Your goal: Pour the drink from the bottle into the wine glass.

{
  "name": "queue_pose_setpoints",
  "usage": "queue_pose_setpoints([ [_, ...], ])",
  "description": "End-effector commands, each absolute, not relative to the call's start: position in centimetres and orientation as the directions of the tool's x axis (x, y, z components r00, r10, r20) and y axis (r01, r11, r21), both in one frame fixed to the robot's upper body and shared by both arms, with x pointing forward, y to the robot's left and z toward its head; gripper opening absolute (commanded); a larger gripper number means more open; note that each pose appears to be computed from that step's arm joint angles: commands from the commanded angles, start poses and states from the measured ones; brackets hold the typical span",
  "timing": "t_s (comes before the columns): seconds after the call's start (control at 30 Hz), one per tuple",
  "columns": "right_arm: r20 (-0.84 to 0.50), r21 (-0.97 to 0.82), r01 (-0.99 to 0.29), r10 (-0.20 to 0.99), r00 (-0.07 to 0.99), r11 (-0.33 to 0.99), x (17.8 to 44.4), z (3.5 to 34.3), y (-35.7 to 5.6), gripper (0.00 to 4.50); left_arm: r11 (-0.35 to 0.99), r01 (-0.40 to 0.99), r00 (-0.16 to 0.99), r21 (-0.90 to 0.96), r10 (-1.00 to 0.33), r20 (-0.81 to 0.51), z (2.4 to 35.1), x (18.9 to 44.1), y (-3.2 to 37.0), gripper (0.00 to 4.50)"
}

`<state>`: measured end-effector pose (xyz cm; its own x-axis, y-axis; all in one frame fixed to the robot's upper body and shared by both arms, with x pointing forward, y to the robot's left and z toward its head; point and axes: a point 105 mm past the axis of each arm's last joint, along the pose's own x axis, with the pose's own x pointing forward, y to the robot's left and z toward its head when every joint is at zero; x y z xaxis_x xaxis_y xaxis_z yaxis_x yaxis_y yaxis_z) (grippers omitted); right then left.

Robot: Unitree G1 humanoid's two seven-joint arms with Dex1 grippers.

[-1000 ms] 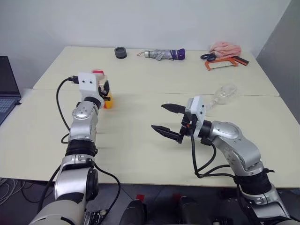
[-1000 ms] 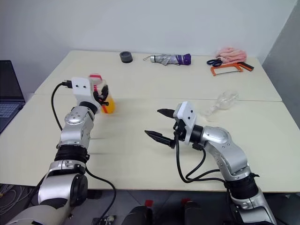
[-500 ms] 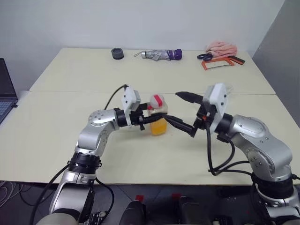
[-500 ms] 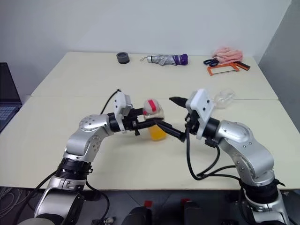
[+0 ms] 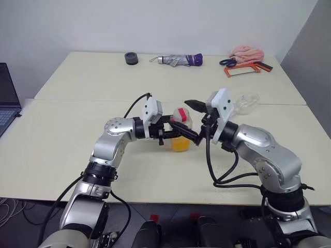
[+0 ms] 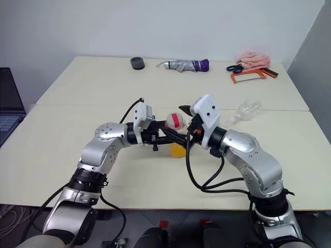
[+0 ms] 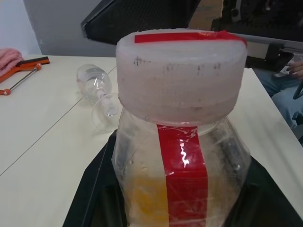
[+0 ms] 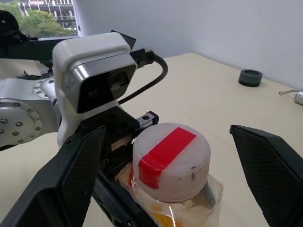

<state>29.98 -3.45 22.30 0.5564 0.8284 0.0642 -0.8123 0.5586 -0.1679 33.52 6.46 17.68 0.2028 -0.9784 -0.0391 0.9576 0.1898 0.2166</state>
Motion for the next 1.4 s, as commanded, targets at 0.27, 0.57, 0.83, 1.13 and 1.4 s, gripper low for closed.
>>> queue_pose_setpoints([
  [0.27,0.097,-0.198,-0.845,0.867,0.488,0.497,29.4,23.3,-2.6,2.83,0.162,0.946,0.177,0.281,-0.984,-0.029,19.0,33.1,6.4,1.84],
  [0.57,-0.11,-0.314,-0.948,0.99,0.092,0.054,29.2,22.2,-2.6,1.9,0.017,0.965,0.037,0.262,-0.997,-0.071,20.4,31.7,6.8,1.84],
  [0.83,0.01,-0.287,-0.928,0.97,0.243,0.236,31.3,23.7,-6.0,2.87,0.066,0.963,0.084,0.262,-0.995,-0.059,20.6,32.4,7.1,1.84],
  [1.13,0.186,-0.231,-0.833,0.863,0.47,0.503,26.9,24.7,-5.5,4.5,0.105,0.96,0.125,0.259,-0.99,-0.06,20.1,33.2,6.9,1.83],
  [1.4,0.204,-0.214,-0.707,0.739,0.642,0.674,28.1,24.2,-3.5,4.5,0.106,0.959,0.127,0.263,-0.99,-0.068,19.9,33.9,6.6,1.83],
])
